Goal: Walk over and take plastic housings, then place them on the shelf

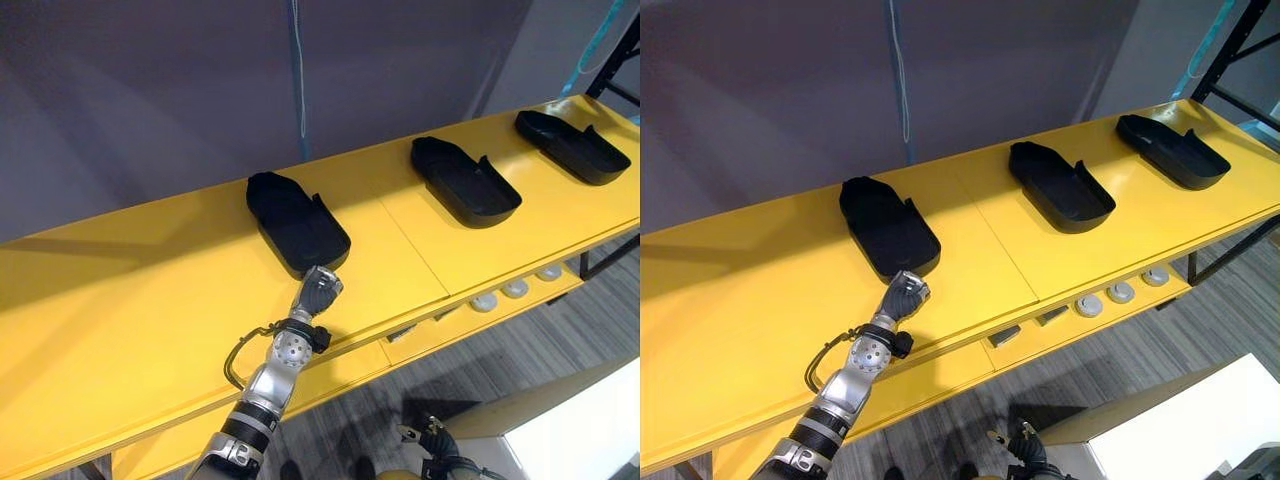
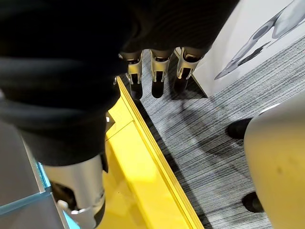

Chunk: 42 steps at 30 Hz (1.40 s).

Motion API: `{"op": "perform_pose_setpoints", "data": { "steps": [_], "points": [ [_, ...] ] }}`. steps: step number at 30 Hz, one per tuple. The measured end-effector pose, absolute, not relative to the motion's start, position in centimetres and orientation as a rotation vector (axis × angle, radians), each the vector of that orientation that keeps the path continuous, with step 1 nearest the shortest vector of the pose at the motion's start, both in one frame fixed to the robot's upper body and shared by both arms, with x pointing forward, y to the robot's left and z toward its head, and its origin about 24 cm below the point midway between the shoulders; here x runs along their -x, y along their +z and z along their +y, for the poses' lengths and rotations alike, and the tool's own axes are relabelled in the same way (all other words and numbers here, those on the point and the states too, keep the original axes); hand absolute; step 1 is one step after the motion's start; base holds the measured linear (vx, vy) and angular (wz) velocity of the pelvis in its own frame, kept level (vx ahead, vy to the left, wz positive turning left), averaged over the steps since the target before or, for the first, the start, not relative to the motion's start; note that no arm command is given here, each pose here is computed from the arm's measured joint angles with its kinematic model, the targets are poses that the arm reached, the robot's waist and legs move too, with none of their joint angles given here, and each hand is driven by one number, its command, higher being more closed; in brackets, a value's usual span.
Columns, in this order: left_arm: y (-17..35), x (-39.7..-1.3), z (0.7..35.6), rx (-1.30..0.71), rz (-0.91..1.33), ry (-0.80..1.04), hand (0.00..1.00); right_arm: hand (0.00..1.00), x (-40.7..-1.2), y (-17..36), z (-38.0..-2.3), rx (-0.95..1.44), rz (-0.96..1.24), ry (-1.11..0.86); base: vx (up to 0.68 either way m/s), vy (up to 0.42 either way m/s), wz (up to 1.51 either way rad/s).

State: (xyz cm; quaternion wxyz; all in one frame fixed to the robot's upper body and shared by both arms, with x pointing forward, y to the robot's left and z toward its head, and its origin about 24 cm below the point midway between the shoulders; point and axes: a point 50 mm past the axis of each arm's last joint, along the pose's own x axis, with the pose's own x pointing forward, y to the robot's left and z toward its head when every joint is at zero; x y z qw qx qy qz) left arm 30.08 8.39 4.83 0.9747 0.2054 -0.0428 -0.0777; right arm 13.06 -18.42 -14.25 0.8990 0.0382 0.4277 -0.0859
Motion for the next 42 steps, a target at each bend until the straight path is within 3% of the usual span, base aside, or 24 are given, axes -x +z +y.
{"op": "perform_pose_setpoints", "data": {
  "steps": [12,19,26,33,35,42],
  "points": [
    [5.2,-29.1,8.6,-0.365,-0.111,-0.132,1.0,0.0,-13.0,-14.3,-18.4,-0.077,0.887,-0.183,0.0,0.0,0.0],
    [11.7,-26.3,9.3,-0.201,-0.405,-0.089,1.0,0.0,-12.4,-14.4,-18.7,-0.071,0.902,-0.189,0.0,0.0,0.03],
    [14.8,-22.5,15.4,-0.165,-0.589,0.215,1.0,0.0,-11.9,-14.5,-19.1,-0.047,0.914,-0.175,-0.02,0.0,0.15],
    [10.6,-15.3,25.0,-0.189,-0.365,0.776,1.0,0.0,-10.6,-14.7,-18.8,-0.043,0.929,-0.172,-0.01,-0.012,0.25],
    [9.5,-14.4,25.6,-0.184,-0.303,0.821,1.0,0.0,-10.6,-14.7,-18.6,-0.044,0.928,-0.166,-0.03,-0.009,0.23],
    [-2.3,-10.1,26.9,-0.046,0.288,0.948,1.0,0.0,-12.9,-13.4,-16.1,-0.034,0.819,-0.087,-0.03,-0.004,0.03]
  ]
}}
